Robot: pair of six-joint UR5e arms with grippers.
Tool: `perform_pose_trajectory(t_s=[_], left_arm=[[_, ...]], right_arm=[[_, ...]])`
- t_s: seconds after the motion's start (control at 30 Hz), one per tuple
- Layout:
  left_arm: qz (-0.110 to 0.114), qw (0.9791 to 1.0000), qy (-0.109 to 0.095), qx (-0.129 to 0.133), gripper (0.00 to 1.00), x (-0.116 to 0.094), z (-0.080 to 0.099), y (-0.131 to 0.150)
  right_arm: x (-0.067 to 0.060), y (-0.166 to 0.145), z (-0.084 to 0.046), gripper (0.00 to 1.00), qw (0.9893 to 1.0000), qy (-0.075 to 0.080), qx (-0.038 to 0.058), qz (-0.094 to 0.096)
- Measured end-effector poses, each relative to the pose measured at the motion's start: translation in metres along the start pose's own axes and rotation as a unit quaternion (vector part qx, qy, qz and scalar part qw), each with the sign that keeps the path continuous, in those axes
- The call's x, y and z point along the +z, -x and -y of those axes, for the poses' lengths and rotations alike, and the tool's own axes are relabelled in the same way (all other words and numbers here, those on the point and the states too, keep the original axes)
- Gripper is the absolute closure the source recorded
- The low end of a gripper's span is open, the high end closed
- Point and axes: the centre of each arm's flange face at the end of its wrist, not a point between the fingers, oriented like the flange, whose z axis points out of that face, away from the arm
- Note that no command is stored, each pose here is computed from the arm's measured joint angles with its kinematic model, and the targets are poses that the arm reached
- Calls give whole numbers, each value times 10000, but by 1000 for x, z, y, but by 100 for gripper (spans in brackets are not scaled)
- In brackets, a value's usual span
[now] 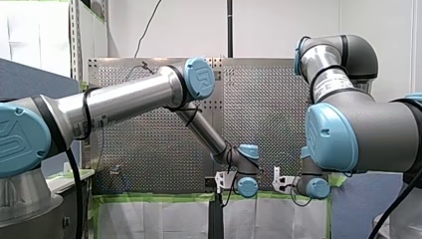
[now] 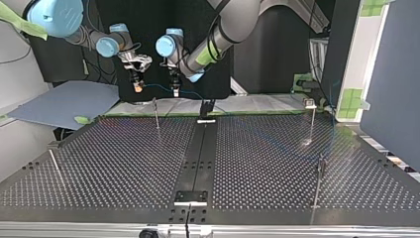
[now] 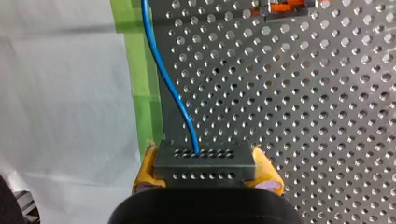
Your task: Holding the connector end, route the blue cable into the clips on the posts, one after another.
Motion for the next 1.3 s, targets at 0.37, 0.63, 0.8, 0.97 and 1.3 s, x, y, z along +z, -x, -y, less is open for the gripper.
perform_pose_trajectory(t_s=[0.37,0.63,0.8,0.97,1.3], left_arm=[[-18,9999,-159,21,98,3,5,-16],[-239,9994,-209,140,98,6,7,-46],[-198,9994,-257,93,98,14,13,-49],[-106,9994,-318,-5,98,22,19,-42],[58,9986,-496,-185,98,30,35,-31]], right_arm=[[12,-12,-17,100,9998,-175,-11,-41],[14,-16,-29,100,9997,-249,61,-34],[17,-20,-37,100,9996,-246,136,-82],[18,-22,-41,100,9996,-231,148,-98],[27,-31,-46,100,9993,-303,122,-156]])
